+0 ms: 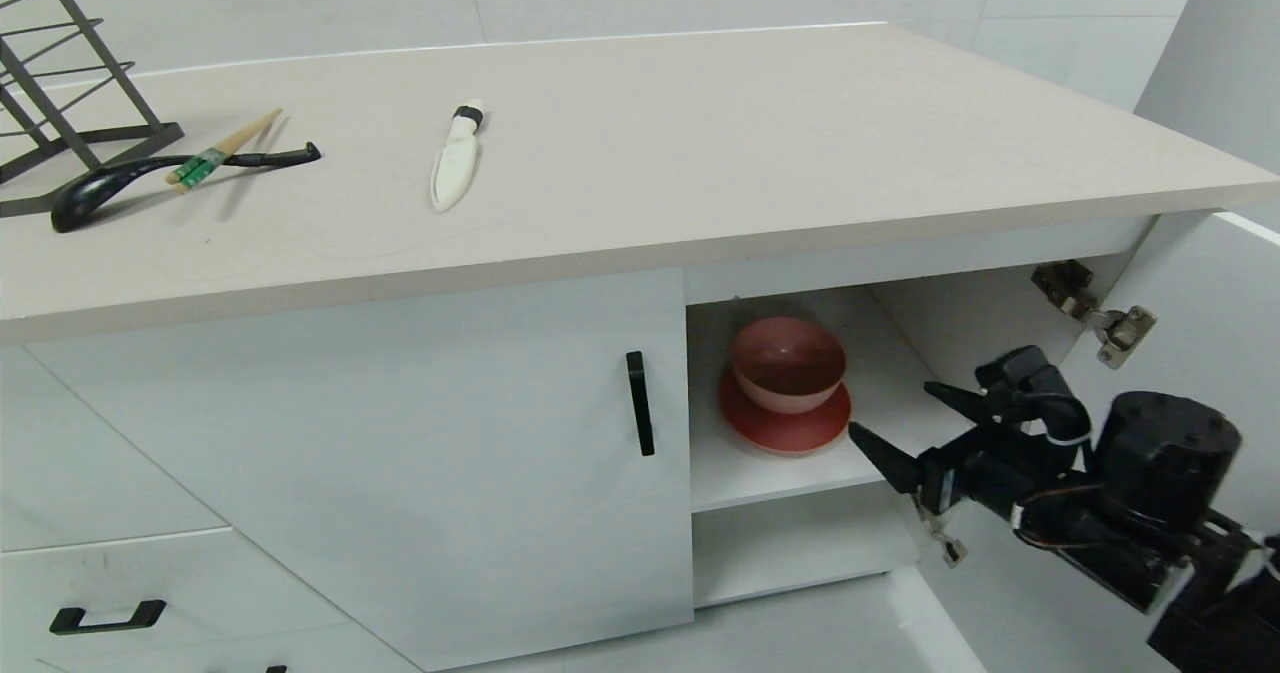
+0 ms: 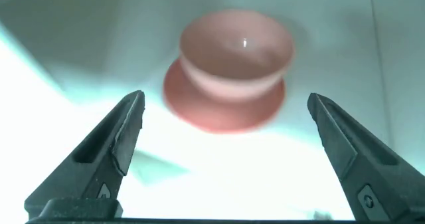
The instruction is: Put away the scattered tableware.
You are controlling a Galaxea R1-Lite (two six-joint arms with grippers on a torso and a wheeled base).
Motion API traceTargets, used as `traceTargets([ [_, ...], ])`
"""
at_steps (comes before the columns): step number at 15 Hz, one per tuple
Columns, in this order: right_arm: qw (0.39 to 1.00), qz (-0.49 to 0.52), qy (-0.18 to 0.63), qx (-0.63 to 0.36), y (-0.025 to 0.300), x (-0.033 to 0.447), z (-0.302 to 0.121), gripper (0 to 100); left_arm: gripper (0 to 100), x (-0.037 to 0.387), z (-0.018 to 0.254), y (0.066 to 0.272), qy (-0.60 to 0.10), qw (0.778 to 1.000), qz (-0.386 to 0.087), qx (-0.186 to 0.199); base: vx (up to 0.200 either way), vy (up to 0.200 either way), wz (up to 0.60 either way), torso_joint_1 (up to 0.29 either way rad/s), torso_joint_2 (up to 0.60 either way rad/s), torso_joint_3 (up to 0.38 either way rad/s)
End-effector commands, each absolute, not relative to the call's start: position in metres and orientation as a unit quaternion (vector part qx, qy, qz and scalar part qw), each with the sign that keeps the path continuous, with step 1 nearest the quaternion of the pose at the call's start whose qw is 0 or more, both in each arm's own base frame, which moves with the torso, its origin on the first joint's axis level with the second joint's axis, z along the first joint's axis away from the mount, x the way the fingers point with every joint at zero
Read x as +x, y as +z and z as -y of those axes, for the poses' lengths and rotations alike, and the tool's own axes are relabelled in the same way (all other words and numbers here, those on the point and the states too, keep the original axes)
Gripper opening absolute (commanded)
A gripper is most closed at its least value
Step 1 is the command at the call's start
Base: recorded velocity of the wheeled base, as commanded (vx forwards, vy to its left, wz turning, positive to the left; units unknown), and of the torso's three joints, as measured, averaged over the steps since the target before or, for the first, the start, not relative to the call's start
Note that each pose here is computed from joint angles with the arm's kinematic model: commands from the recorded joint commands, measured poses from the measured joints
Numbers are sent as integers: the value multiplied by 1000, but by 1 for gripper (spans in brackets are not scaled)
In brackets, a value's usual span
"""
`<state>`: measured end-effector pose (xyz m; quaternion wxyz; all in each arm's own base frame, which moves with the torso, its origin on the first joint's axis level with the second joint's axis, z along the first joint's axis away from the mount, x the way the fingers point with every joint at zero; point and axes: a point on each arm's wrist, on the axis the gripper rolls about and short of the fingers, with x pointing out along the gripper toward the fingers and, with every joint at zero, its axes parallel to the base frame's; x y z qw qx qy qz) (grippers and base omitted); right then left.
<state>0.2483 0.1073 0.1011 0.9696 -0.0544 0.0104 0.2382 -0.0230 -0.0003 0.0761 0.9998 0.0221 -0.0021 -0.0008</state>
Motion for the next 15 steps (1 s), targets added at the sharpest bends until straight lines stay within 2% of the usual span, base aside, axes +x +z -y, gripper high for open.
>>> traceTargets([
  [1, 970, 14, 239, -50, 124, 192, -84, 100, 100, -23, 0, 76, 5, 1000, 1, 22, 0, 0, 0, 0, 0, 0],
  [4, 971, 49, 229, -39, 139, 154, -66, 100, 100, -23, 0, 76, 11, 1000, 1, 24, 0, 0, 0, 0, 0, 0],
  [7, 991, 48, 125, -29, 150, 136, -44, 100, 100, -23, 0, 76, 16, 1000, 2, 26, 0, 0, 0, 0, 0, 0],
  [9, 992, 39, 116, -31, 153, 112, -35, 100, 100, -23, 0, 76, 17, 1000, 1, 14, 0, 0, 0, 0, 0, 0],
  [10, 994, 23, 102, -32, 150, 97, -27, 100, 100, -23, 0, 76, 16, 1000, 3, -13, 0, 0, 0, 0, 0, 0],
  [11, 997, 10, 77, -24, 147, 84, -19, 100, 100, -23, 0, 76, 17, 1000, 3, -22, 0, 0, 0, 0, 0, 0],
  [12, 999, 12, 48, -11, 141, 55, -9, 100, 100, -23, 0, 76, 16, 1000, 3, -18, 0, 0, 0, 0, 0, 0],
  [15, 998, 49, 43, 4, 121, 7, 1, 100, 100, -23, 0, 76, 16, 1000, 3, -18, 0, 0, 0, 0, 0, 0],
])
